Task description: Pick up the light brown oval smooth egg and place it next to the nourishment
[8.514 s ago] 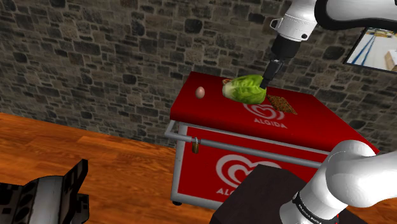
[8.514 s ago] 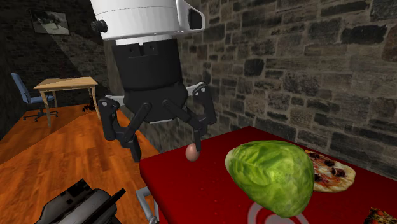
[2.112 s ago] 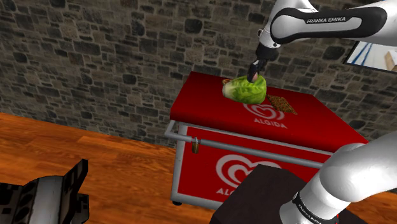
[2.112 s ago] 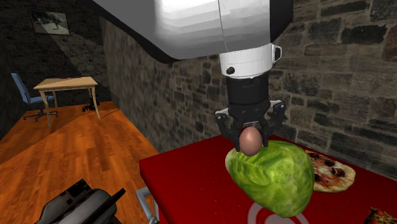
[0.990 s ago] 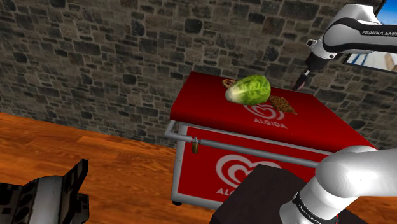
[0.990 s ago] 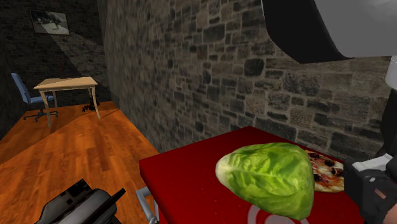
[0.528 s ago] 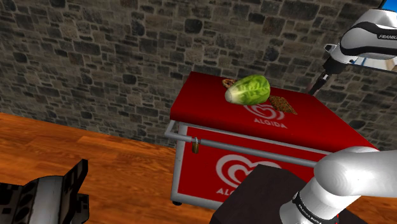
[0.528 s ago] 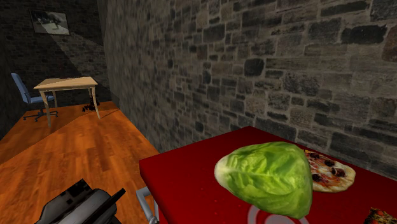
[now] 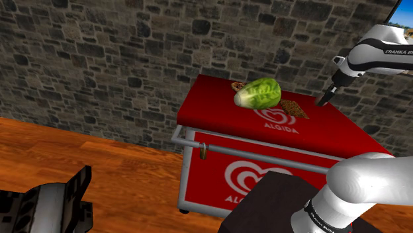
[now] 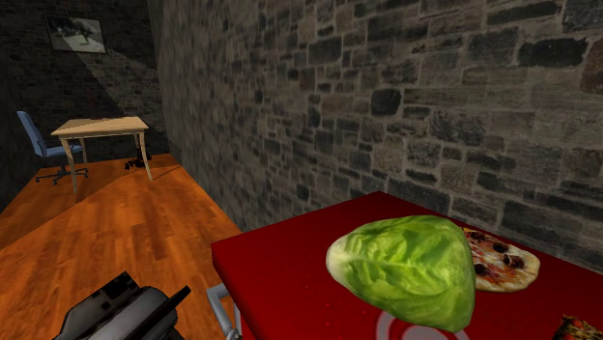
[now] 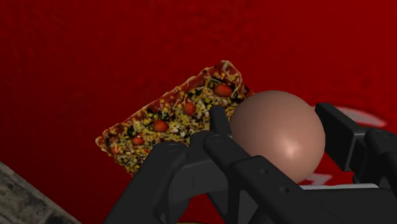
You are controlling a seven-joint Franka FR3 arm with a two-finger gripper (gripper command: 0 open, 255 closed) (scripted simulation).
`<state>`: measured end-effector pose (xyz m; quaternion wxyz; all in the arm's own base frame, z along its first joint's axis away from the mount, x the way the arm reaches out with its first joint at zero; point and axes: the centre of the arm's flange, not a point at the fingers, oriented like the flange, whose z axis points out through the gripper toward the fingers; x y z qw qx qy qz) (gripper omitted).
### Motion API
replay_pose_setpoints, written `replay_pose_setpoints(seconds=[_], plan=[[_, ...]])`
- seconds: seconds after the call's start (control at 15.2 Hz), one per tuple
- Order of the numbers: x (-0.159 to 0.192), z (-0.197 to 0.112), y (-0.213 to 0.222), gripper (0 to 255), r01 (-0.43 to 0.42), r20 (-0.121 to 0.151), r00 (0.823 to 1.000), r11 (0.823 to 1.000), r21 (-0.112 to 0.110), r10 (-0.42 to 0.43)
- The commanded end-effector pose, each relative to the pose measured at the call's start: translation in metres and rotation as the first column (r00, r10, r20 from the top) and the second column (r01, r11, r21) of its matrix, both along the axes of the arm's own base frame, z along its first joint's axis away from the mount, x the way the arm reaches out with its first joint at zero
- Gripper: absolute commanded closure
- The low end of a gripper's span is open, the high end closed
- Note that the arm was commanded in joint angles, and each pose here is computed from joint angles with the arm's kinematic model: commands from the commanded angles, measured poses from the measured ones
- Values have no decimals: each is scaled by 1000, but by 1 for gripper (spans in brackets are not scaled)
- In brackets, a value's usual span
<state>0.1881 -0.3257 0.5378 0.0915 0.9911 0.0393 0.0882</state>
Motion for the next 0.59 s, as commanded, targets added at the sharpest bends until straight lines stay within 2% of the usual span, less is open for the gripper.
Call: replay_pose_setpoints(seconds=[0.0, 0.53], plan=[[0, -11, 1, 255, 0, 1, 1000, 1000, 0, 0], [0, -53, 1, 255, 0, 1, 1000, 1000, 0, 0]])
